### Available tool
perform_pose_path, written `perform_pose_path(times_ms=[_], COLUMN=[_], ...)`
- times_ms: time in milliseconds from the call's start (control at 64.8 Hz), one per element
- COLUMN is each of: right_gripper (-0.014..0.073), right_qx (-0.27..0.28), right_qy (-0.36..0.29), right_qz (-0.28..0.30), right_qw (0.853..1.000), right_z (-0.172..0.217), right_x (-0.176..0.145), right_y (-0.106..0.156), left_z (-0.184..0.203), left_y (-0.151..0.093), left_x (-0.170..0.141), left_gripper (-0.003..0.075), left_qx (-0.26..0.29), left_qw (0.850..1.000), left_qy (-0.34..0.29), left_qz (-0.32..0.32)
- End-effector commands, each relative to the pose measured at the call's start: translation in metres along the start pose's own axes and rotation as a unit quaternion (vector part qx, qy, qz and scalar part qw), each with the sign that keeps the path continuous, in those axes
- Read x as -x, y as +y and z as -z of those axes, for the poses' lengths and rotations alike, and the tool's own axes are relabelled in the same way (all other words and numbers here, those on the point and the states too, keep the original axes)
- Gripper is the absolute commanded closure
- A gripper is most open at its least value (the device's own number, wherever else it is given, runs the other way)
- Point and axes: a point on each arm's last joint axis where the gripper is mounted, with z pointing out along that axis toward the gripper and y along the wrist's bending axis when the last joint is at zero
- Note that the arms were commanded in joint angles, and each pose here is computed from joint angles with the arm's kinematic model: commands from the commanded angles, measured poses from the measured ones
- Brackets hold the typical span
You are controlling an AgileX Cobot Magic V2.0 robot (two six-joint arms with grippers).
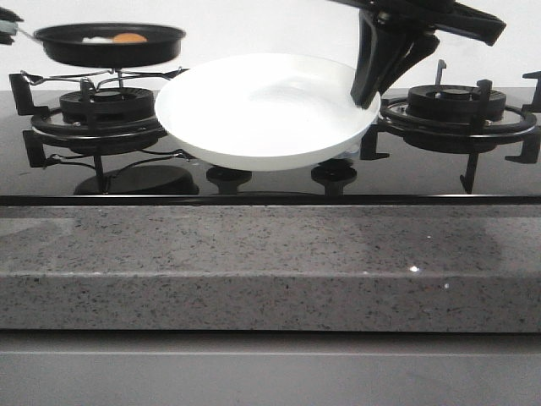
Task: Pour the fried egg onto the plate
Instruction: 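Lift and tip the frying pan with the left gripper over the plate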
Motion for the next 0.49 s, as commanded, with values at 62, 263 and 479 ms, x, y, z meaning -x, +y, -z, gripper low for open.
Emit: perform_pose_path(times_ms=[62,263,479], right_gripper=[0.0663,0.0663,0.0663], right_qx=[0.01,0.01,0.01], right_qy=[-0.052,-0.052,-0.052], right_qz=[0.012,0.012,0.012], right_qw=[0.999,0.999,0.999], right_z=[0.024,0.024,0.024], right_x=[0.007,0.007,0.007], right_y=[0.005,0.005,0.005], left_z=[0.016,0.03,0.031], left_y=[-0.06,-0.097,-0.138], left_x=[-0.013,-0.036,-0.075], left_gripper=[0.0739,0.0739,0.0739], left_qx=[-0.096,-0.087,-0.038], left_qw=[0.993,0.985,0.966], left_qy=[0.003,0.001,-0.009], left_qz=[-0.064,-0.151,-0.257])
